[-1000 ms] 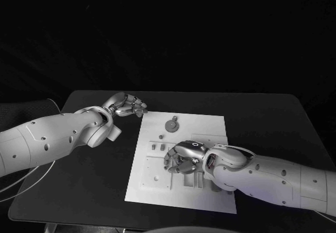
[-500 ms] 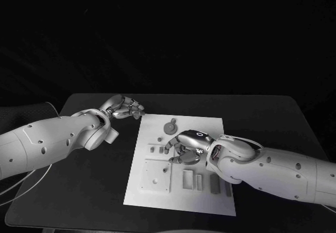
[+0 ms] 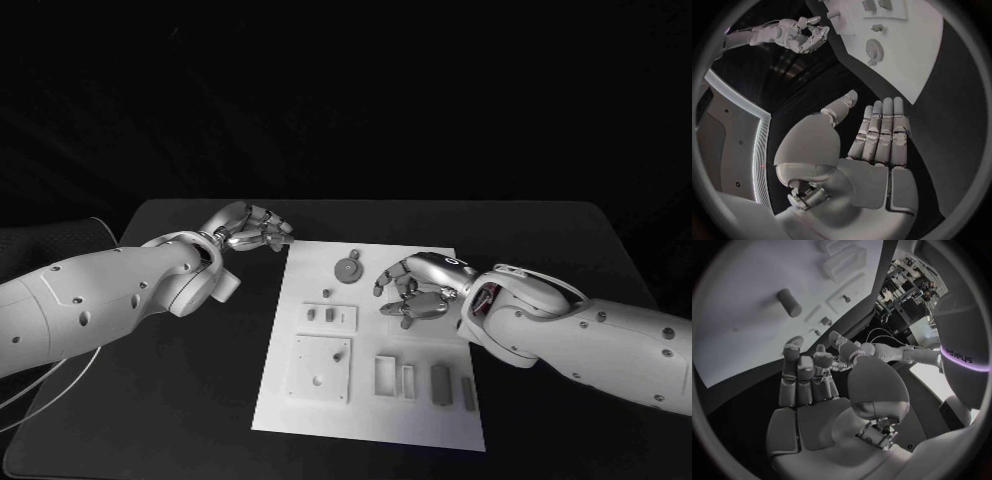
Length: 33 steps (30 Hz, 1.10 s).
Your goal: Assemble the parts on the task board
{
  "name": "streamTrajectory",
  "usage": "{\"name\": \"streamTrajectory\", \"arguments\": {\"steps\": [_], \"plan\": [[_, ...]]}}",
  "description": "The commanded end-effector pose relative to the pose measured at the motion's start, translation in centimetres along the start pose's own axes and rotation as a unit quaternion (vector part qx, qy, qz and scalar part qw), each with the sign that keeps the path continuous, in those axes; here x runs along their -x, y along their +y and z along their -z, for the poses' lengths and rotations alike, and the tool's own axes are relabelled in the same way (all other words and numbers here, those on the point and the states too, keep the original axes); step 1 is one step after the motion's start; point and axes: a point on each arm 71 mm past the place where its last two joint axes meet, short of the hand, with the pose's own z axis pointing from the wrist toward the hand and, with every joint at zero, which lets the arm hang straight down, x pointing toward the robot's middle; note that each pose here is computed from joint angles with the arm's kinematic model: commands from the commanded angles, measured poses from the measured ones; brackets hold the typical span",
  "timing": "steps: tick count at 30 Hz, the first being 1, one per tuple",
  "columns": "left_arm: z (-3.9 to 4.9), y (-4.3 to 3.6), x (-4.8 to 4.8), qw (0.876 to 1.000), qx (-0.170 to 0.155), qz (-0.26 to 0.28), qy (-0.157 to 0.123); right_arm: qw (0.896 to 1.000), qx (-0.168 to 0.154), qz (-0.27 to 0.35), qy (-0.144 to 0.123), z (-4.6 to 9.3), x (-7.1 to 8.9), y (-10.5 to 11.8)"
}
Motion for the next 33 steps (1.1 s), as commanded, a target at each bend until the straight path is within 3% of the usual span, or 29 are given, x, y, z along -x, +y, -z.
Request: {"name": "streamTrajectory", "arguments": {"steps": [1,10,21,33], "plan": [[-0.04,-0.21,-0.04,1.000,-0.008,0.001,0.000,1.000,-0.011,-0.026,0.000,0.5,0.2,-0.4],[-0.01,-0.18,-0.02,1.000,-0.008,0.002,0.001,0.999,-0.033,-0.022,0.001,2.1,0.7,-2.2],[0.00,-0.17,-0.02,1.000,-0.008,0.002,0.001,0.998,-0.052,-0.020,0.014,3.3,0.2,-3.6],[0.07,-0.11,0.08,1.000,-0.008,0.002,0.001,0.998,-0.054,-0.016,0.037,3.5,-2.5,-4.0]]}}
